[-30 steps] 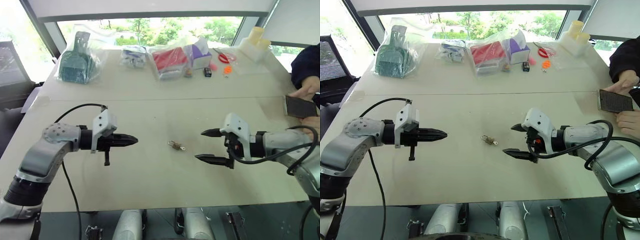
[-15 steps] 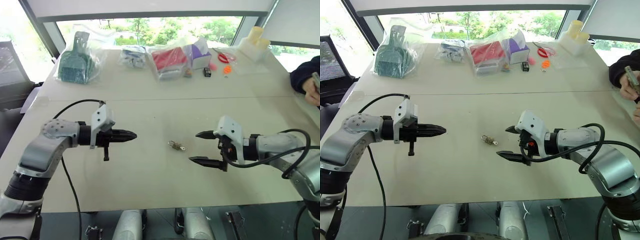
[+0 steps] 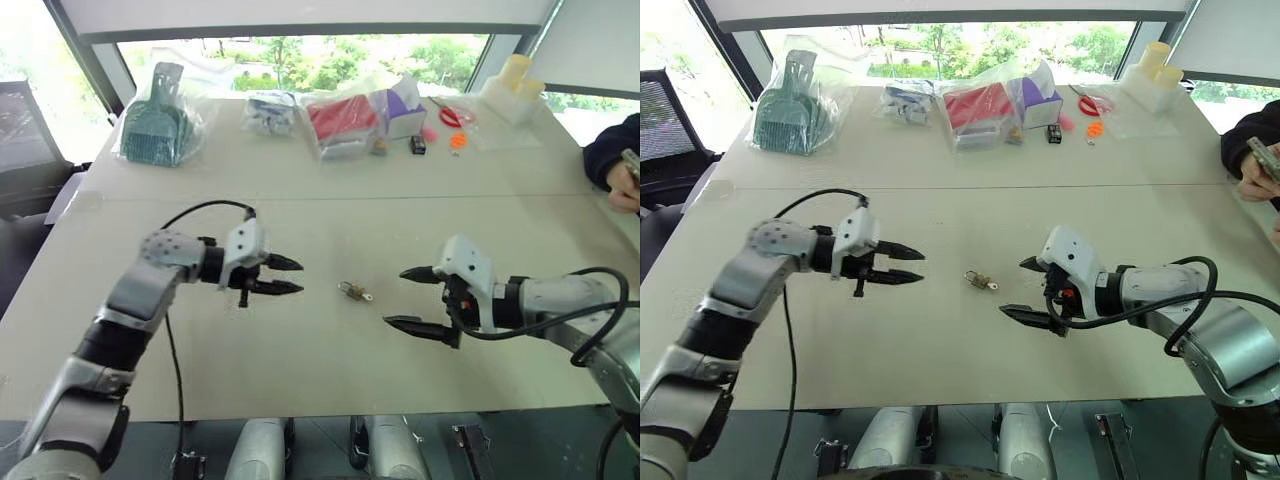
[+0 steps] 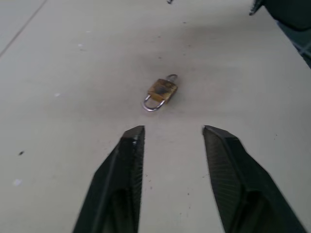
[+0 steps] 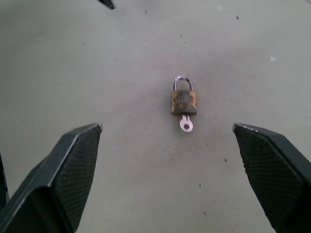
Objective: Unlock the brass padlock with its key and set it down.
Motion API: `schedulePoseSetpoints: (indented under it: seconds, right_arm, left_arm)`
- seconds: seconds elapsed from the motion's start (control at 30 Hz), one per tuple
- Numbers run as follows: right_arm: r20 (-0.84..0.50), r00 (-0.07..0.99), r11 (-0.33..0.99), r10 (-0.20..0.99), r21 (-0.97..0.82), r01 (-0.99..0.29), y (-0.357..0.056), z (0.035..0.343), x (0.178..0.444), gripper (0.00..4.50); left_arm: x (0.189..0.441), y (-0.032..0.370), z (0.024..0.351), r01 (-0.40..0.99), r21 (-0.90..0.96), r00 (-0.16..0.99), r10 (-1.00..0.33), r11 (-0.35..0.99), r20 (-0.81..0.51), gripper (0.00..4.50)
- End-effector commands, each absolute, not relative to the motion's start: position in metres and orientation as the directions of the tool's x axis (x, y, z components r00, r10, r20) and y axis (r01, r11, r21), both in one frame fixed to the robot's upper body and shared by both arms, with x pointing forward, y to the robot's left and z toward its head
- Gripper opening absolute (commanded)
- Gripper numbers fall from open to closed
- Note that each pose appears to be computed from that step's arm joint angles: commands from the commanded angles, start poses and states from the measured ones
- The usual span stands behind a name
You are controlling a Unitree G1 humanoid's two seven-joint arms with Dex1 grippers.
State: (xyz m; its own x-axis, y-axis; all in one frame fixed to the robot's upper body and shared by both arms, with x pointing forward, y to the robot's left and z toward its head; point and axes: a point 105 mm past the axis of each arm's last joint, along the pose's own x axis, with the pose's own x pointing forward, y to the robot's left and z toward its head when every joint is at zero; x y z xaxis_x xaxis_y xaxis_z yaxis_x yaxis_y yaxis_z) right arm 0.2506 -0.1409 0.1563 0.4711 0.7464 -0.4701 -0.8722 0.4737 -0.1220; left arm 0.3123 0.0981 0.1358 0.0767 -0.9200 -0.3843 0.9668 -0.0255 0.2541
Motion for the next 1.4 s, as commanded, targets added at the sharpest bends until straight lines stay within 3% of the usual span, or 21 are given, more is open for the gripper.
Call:
schedulePoseSetpoints:
  seconds: [0.03,0.1,0.13,0.4,1.2,1.3,1.4]
  right_arm:
    - [-0.428,0.507,0.476,0.748,-0.188,-0.859,-0.137,0.171,0.247,4.5]
    - [-0.437,0.527,0.494,0.729,-0.196,-0.847,-0.14,0.168,0.245,4.5]
    - [-0.438,0.532,0.5,0.725,-0.197,-0.843,-0.141,0.167,0.244,4.5]
    - [-0.435,0.58,0.553,0.689,-0.202,-0.808,-0.143,0.165,0.234,4.5]
    - [-0.434,0.633,0.601,0.641,-0.229,-0.766,-0.145,0.163,0.227,4.5]
    - [-0.437,0.634,0.601,0.638,-0.232,-0.765,-0.147,0.163,0.227,4.5]
    - [-0.439,0.632,0.598,0.638,-0.234,-0.766,-0.146,0.162,0.228,4.5]
  left_arm:
    - [0.322,0.087,0.146,0.926,0.347,0.003,-0.912,-0.152,-0.409,3.57]
    - [0.329,0.075,0.141,0.912,0.353,-0.041,-0.905,-0.207,-0.424,4.43]
    - [0.33,0.072,0.138,0.906,0.356,-0.058,-0.901,-0.228,-0.43,4.47]
    - [0.338,0.033,0.119,0.86,0.347,-0.178,-0.857,-0.375,-0.484,4.47]
    - [0.349,-0.001,0.098,0.9,0.298,-0.123,-0.84,-0.319,-0.528,4.47]
    - [0.348,-0.003,0.096,0.901,0.291,-0.128,-0.838,-0.322,-0.531,3.66]
    - [0.347,-0.001,0.093,0.903,0.276,-0.137,-0.829,-0.33,-0.542,2.29]
